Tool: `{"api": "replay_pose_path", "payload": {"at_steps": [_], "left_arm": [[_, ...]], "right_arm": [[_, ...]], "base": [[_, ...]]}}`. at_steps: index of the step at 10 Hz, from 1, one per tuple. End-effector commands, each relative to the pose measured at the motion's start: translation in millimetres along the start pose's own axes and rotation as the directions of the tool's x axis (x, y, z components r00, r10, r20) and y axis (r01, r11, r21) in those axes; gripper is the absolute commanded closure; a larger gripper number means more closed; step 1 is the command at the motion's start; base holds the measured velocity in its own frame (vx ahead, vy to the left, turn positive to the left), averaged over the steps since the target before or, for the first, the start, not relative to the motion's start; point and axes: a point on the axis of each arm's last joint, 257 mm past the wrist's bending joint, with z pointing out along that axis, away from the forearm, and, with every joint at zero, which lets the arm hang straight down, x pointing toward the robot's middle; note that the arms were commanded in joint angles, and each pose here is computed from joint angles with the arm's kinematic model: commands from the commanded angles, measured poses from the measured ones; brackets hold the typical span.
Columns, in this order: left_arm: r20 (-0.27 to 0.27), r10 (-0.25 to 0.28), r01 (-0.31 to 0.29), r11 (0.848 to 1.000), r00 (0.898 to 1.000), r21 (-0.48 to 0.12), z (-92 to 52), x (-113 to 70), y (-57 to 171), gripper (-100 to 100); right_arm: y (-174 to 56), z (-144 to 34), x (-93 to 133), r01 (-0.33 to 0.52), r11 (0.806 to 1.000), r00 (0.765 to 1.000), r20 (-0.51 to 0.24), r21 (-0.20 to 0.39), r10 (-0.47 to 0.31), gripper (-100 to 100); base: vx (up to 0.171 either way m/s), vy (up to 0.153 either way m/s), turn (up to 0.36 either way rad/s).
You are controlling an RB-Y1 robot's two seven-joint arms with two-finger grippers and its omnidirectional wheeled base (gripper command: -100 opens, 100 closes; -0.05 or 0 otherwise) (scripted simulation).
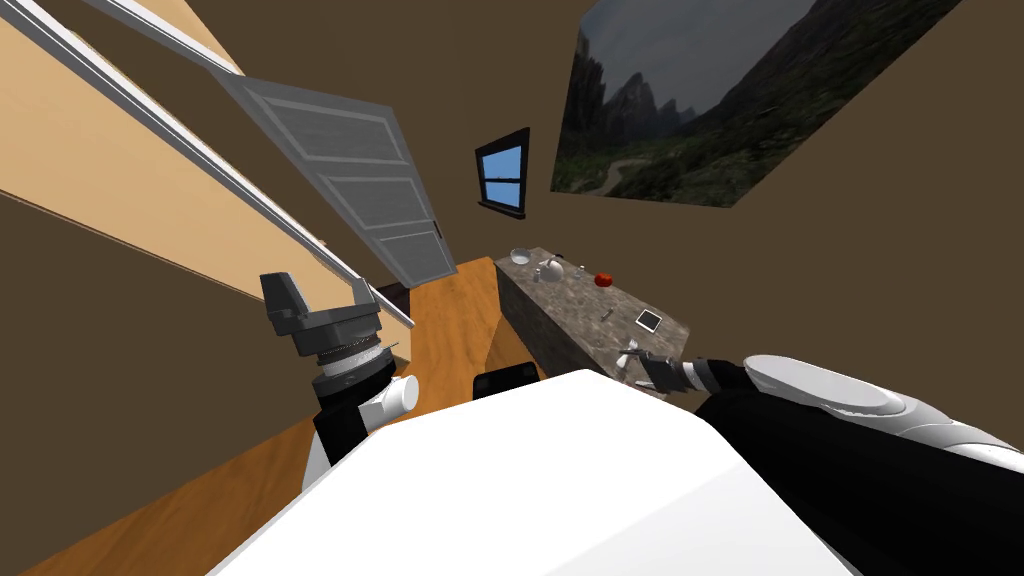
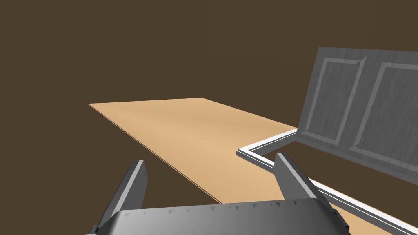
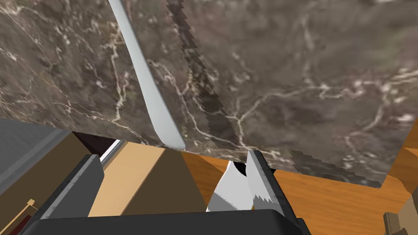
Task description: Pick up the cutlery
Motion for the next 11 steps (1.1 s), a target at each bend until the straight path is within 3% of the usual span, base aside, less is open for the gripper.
{"api": "replay_pose_path", "payload": {"at_steps": [1,4,6,7,8,11], "left_arm": [[0.000,0.000,0.000,1.000,1.000,0.000,0.0,0.0,0.0,0],[0.000,0.000,0.000,1.000,1.000,0.000,0.0,0.0,0.0,0],[0.000,0.000,0.000,1.000,1.000,0.000,0.0,0.0,0.0,0],[0.000,0.000,0.000,1.000,1.000,0.000,0.0,0.0,0.0,0],[0.000,0.000,0.000,1.000,1.000,0.000,0.0,0.0,0.0,0],[0.000,0.000,0.000,1.000,1.000,0.000,0.0,0.0,0.0,0]], "right_arm": [[14.4,-9.6,14.0,0.053,0.998,0.998,-0.034,-0.045,-0.054,-100],[38.4,-25.7,38.6,0.124,0.985,0.987,-0.088,-0.123,-0.135,-100],[41.1,-28.6,38.0,0.122,0.985,0.987,-0.089,-0.123,-0.134,-100],[41.7,-28.9,38.9,0.126,0.984,0.986,-0.090,-0.125,-0.138,0],[49.2,-21.3,36.4,0.130,0.984,0.986,-0.089,-0.125,-0.141,-100],[60.2,-9.5,31.9,0.136,0.983,0.985,-0.086,-0.124,-0.147,-100]], "base": [[0.112,-0.036,0.039],[0.120,-0.023,0.035],[0.078,-0.020,0.009],[0.009,-0.003,0.002],[0.036,-0.007,-0.026],[0.057,-0.010,-0.024]]}}
